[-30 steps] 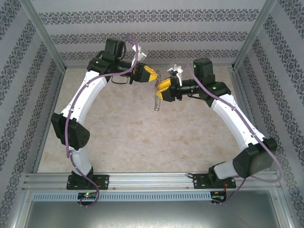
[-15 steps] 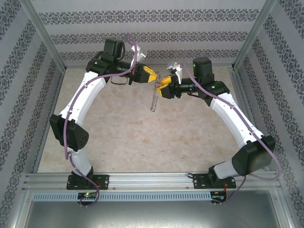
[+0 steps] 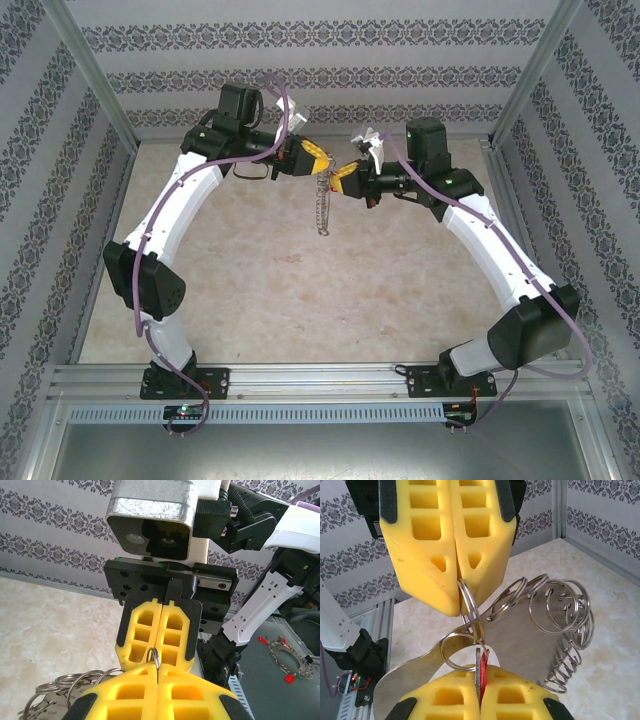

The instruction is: Put the keys on the keyring

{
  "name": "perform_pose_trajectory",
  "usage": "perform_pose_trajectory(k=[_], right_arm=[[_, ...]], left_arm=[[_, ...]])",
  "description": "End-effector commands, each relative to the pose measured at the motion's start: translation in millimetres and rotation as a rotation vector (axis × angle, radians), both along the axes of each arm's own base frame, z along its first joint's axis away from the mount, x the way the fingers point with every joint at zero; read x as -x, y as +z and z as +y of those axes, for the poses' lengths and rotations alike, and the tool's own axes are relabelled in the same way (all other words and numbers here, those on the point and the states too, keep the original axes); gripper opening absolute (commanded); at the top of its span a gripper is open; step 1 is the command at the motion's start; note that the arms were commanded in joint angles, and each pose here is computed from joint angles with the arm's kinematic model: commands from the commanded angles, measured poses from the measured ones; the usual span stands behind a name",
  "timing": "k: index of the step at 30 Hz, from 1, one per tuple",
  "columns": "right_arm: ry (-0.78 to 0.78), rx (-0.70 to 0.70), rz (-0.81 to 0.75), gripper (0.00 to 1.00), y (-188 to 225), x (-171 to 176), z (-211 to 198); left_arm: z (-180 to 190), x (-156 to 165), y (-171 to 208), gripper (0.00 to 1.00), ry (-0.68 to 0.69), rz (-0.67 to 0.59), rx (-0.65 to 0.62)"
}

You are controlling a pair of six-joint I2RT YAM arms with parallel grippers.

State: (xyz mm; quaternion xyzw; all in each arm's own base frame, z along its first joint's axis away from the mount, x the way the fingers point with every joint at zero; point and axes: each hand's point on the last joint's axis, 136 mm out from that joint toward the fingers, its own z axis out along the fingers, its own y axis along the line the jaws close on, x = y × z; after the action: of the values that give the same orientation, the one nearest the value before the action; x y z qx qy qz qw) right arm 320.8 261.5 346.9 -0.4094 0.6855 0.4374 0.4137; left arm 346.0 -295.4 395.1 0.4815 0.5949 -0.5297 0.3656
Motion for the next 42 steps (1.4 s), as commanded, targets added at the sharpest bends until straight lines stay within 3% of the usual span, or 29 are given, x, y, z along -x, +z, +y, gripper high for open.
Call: perform_pose_trajectory(k=[1,6,13,18,21,29,42], right_arm=[[0.014,0.012,0.018,0.0,-6.8,6.0,2.0],[0.111,-0.012,0.026,0.0,0.2,18.1,22.1],[0.118,-0.02,0.019,0.01,6.4,15.3,26.2],[0.063,-0.018,0.03,0.36,2.9,12.2,8.6],[0.032,-0.025,0.022,0.45,4.8,15.1,-3.5],[-0.031,-0.098,-0.05,0.44,40.7,18.1,-32.7],[0.003,-0.152,-0.037,0.37,63.9,-5.5,-14.4]], left_arm=[[2.2,17.2,32.9,0.0,-0.028,-0.094,0.061],[1.0,16.0,33.0,0.0,-0.02,-0.092,0.073],[0.0,14.9,28.2,0.0,-0.019,-0.082,0.071],[0.2,14.3,27.1,0.0,-0.016,-0.085,0.07],[0.0,14.1,26.6,0.0,-0.016,-0.086,0.069],[-0.1,15.2,26.2,0.0,-0.023,-0.084,0.072],[-0.2,16.8,26.3,0.0,-0.024,-0.081,0.076]])
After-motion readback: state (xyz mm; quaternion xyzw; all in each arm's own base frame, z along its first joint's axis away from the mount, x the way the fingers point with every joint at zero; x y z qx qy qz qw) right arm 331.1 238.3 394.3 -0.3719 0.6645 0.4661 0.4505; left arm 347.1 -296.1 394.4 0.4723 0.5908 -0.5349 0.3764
